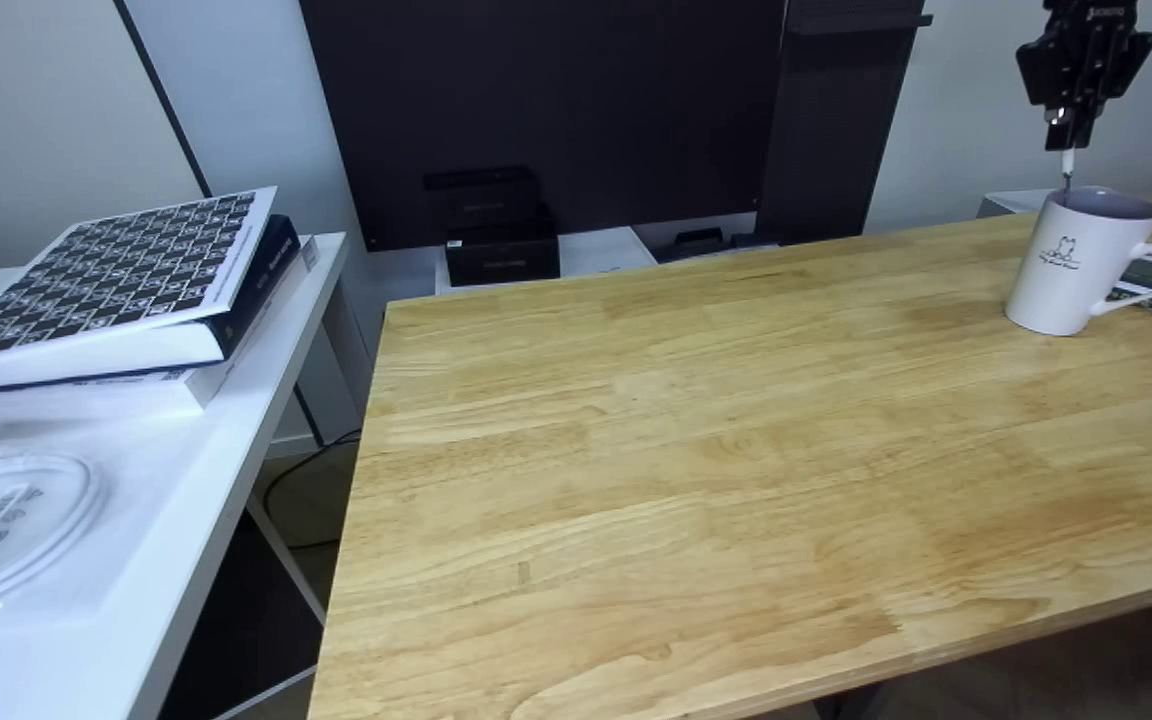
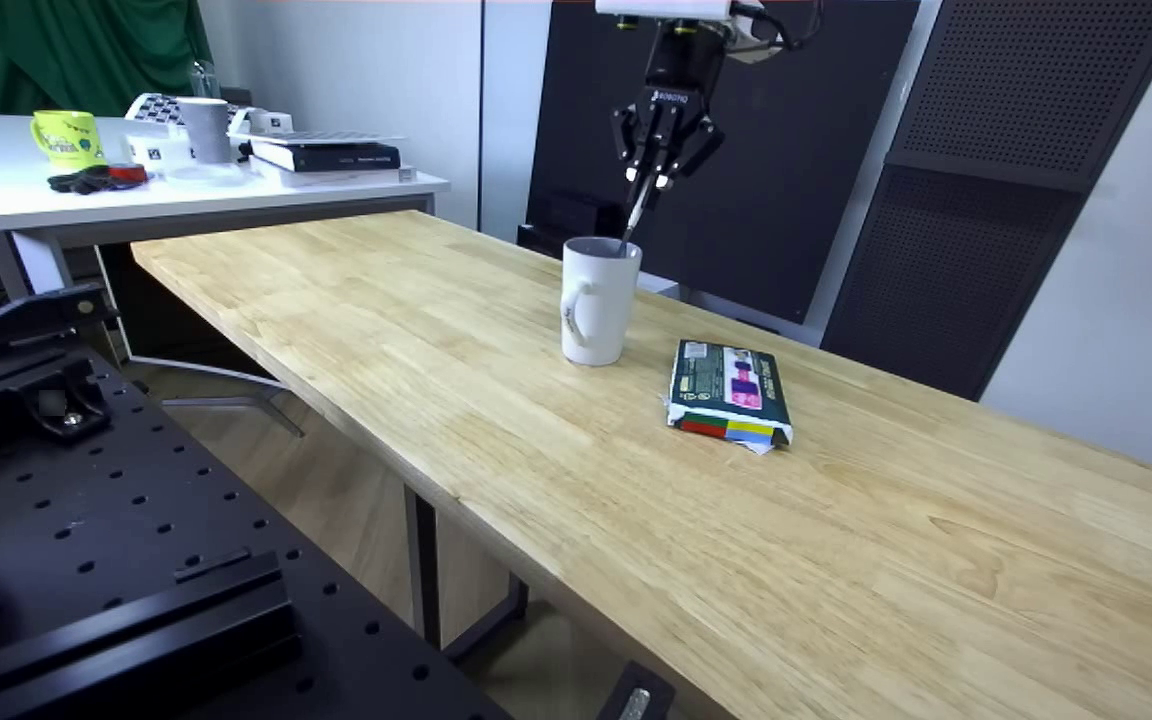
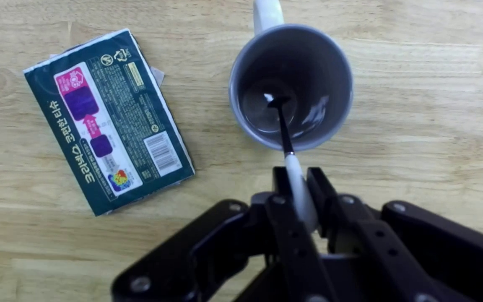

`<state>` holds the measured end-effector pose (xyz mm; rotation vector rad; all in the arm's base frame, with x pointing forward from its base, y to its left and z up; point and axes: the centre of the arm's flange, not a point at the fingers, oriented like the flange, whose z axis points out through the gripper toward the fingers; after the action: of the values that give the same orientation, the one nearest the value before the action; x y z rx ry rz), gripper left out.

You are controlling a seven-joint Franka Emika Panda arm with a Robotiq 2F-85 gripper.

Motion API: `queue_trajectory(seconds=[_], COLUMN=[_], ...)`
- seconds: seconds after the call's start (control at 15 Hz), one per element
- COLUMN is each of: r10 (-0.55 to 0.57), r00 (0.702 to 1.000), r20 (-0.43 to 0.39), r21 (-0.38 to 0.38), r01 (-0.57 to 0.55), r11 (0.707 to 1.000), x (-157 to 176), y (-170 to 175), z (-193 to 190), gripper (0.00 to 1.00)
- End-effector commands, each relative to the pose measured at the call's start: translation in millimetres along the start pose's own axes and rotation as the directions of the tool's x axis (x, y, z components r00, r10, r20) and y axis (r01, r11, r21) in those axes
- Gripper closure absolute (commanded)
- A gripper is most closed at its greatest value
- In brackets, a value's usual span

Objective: Remove the spoon from the cup and put it on the table

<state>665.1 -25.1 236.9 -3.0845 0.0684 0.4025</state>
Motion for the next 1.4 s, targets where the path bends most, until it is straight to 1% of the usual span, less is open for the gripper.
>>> queue_trajectory(seconds=[0.0, 0.4, 0.47, 0.6, 0.73, 0.87, 1.07, 1.33], r10=[-0.003, -0.063, -0.085, -0.118, -0.148, -0.177, -0.229, -0.301], r00=[0.999, 0.997, 0.995, 0.993, 0.989, 0.984, 0.972, 0.944], r20=[-0.033, -0.048, -0.044, -0.031, -0.014, 0.012, 0.057, 0.131], r21=[-0.013, -0.009, -0.007, -0.002, -0.001, 0.005, 0.022, 0.05], r01=[0.003, 0.063, 0.085, 0.118, 0.148, 0.177, 0.228, 0.297], r11=[1.0, 0.998, 0.996, 0.993, 0.989, 0.984, 0.973, 0.953], x=[0.8, -16.1, -20.9, -26.0, -25.2, -20.6, -9.2, 5.9], y=[-17.3, -44.2, -50.0, -61.0, -73.1, -84.2, -100.3, -119.8], z=[-55.1, -138.1, -147.8, -155.3, -144.7, -124.8, -82.5, -19.4], gripper=[0.96, 0.96, 0.96, 0.96, 0.96, 0.96, 0.96, 0.96])
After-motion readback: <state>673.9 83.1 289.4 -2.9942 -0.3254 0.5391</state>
